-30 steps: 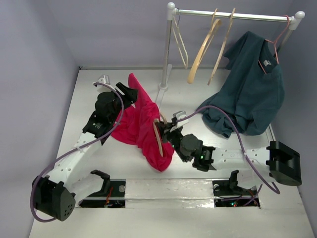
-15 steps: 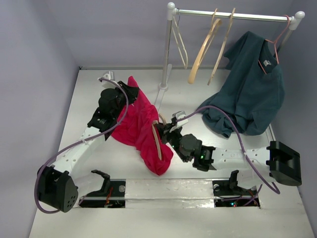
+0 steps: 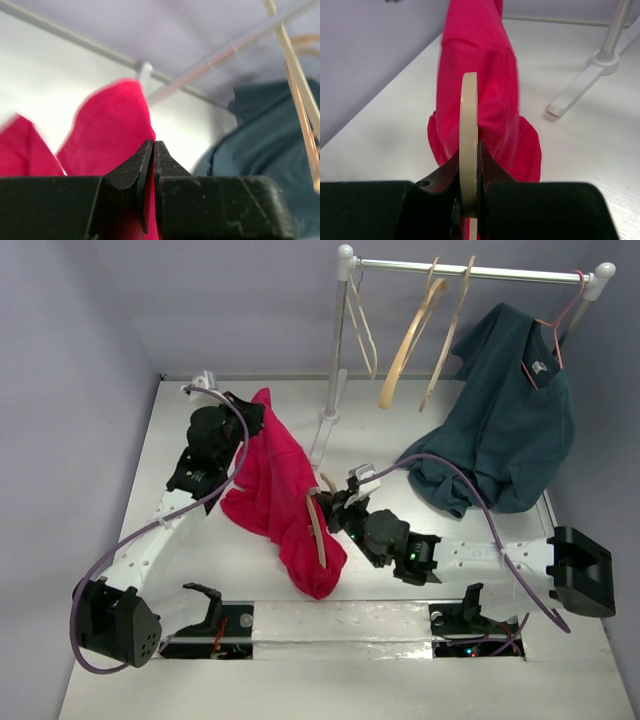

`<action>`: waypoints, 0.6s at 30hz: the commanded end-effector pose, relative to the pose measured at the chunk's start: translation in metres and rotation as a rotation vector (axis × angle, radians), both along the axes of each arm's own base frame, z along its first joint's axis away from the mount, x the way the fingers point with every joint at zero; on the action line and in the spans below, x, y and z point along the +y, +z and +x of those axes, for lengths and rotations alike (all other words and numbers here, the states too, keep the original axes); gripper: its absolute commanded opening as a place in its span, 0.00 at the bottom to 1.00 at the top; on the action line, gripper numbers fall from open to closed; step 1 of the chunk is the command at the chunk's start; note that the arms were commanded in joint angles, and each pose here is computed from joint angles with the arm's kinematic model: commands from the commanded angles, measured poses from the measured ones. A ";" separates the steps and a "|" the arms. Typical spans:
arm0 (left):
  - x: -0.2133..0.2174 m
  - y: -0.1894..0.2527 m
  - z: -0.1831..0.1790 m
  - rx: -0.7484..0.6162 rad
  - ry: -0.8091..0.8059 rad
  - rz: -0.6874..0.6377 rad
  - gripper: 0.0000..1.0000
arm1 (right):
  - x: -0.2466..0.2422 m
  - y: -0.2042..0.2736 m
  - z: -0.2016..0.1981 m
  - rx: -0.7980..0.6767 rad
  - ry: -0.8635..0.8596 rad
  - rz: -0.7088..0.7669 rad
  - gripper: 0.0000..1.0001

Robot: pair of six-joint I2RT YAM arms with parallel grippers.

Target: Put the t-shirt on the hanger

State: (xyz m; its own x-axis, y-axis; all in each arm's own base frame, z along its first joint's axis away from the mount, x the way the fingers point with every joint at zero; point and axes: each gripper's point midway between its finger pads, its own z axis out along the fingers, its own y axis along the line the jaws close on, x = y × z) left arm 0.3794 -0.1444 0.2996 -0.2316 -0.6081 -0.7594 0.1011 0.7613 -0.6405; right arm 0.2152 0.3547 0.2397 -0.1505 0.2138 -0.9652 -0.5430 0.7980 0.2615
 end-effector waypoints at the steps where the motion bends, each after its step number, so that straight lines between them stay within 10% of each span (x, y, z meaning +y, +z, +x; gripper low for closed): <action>1: 0.029 0.043 0.015 -0.094 0.081 0.008 0.00 | -0.004 -0.014 -0.014 0.053 0.072 -0.064 0.00; 13: 0.058 0.109 0.039 -0.162 0.133 0.014 0.00 | -0.011 -0.034 -0.050 0.182 0.252 -0.223 0.00; 18: 0.068 0.111 0.035 -0.157 0.155 0.036 0.00 | -0.033 0.061 -0.050 0.136 0.221 -0.181 0.00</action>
